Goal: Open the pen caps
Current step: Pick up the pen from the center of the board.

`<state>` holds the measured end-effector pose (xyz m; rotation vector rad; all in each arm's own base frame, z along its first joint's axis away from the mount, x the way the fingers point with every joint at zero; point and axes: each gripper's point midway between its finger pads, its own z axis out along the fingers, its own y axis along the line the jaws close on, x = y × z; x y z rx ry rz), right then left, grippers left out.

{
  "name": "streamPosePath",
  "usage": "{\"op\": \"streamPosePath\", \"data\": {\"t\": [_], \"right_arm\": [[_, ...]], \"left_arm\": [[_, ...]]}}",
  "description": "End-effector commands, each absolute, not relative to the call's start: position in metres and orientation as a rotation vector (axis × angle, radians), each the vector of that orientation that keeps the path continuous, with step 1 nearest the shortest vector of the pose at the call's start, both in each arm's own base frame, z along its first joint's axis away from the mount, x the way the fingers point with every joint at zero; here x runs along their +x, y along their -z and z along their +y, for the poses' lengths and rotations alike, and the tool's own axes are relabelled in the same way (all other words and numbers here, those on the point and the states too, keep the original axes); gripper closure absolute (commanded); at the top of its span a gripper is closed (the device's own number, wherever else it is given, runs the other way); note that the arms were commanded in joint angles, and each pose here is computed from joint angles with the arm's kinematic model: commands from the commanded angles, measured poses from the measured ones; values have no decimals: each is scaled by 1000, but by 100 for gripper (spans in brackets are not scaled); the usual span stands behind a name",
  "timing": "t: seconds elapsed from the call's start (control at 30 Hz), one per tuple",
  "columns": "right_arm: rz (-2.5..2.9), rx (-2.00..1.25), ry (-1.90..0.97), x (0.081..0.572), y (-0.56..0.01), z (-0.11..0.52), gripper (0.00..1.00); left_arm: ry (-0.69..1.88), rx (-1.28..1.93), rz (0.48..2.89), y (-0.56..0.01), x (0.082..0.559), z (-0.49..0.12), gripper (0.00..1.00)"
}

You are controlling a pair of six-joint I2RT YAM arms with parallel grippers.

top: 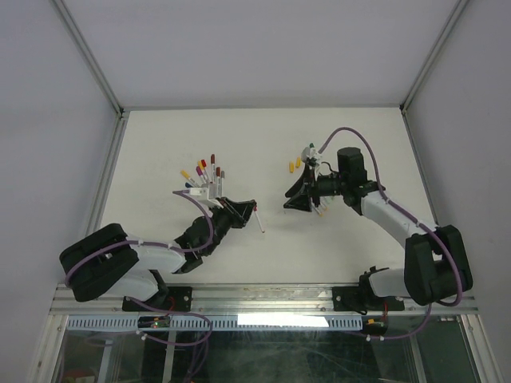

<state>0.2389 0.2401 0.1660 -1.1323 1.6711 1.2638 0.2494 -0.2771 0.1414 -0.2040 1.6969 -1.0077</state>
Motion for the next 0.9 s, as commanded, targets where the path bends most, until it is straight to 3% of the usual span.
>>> {"op": "streamPosePath", "data": {"t": [0.0,0.2,0.37,0.63,0.87], "right_arm": [[1636,-1113,-1272,244,-173,251,48],[1702,-1050,-1285,246,-163,264,35],[1764,-993,-1335,245,-156,279,33],[1904,-942,-1283,251,-133,298,33],[1916,-991,-1299,241,-129,309,43]], "left_arm": [[1174,-370,1518,-181,257,-276,100],[1149,-449,1473,-187,268,-270,100],[1131,-477,1491,-179,275,-276,100],[1164,-464,1481,-183,275,-291,100],[1181,-496,1472,-184,275,-294,100]]}}
